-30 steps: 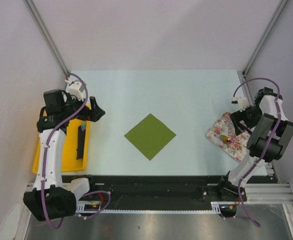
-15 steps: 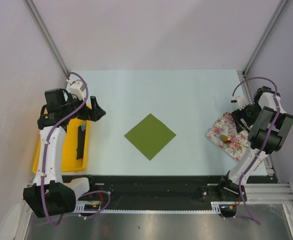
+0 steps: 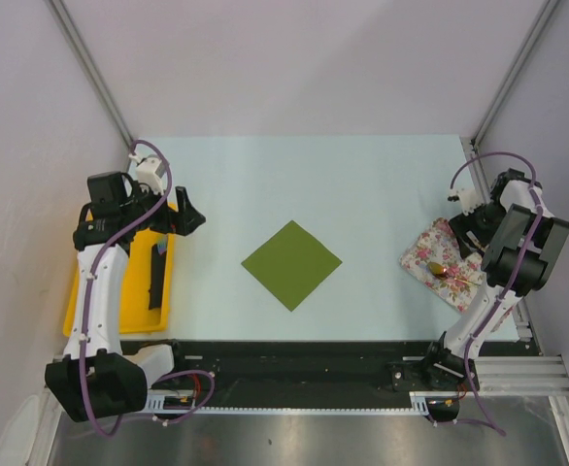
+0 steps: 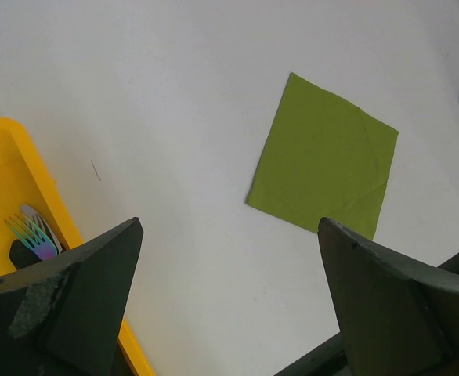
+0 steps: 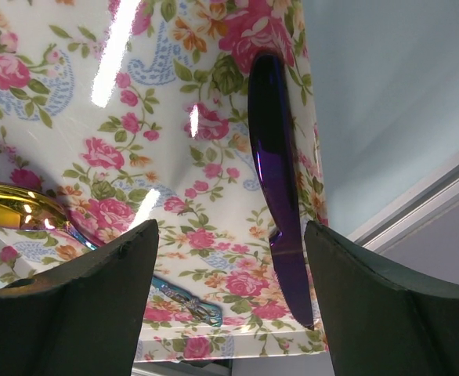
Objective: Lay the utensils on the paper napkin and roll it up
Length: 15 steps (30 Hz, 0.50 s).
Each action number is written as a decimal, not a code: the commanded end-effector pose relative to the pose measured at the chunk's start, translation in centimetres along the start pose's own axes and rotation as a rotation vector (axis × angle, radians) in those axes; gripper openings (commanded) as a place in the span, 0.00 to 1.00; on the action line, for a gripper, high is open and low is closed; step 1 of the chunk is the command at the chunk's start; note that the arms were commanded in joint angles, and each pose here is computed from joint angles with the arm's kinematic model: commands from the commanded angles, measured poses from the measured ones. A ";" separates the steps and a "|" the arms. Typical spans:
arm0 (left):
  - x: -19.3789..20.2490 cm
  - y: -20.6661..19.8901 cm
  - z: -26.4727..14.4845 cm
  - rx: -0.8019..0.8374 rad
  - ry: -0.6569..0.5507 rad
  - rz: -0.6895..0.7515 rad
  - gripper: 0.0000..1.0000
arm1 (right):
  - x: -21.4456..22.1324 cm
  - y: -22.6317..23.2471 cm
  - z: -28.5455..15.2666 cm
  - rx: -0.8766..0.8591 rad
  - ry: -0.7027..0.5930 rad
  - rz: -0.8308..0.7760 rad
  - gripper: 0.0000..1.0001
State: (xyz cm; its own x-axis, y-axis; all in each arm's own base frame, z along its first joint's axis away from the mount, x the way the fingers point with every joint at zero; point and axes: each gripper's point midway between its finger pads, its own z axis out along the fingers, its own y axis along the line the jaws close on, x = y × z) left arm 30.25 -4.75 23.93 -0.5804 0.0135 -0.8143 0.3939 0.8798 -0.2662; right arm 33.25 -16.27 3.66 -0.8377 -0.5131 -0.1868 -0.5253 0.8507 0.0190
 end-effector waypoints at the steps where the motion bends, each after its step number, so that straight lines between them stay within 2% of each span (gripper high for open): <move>1: -1.4 -0.3 -0.4 0.007 -0.037 0.055 1.00 | 0.3 -0.6 0.7 0.011 0.014 -0.020 0.80; 10: -1.5 -0.2 -0.3 0.004 -0.037 0.056 1.00 | 1.1 0.8 2.1 -0.010 0.041 -0.034 0.79; 14: -1.7 -0.2 -0.3 0.002 -0.038 0.054 0.99 | 1.6 2.4 2.5 -0.072 0.052 -0.050 0.73; 15: -1.7 -0.2 -0.3 0.004 -0.038 0.054 1.00 | 1.5 2.8 2.4 -0.088 0.049 -0.055 0.69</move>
State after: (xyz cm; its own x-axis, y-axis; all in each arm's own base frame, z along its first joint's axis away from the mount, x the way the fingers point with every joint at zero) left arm 30.28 -4.72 23.88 -0.5817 0.0133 -0.8133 0.3927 0.8802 -0.2664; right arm 32.56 -16.14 1.89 -0.8260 -0.5428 -0.1517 -0.5500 0.8351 0.0069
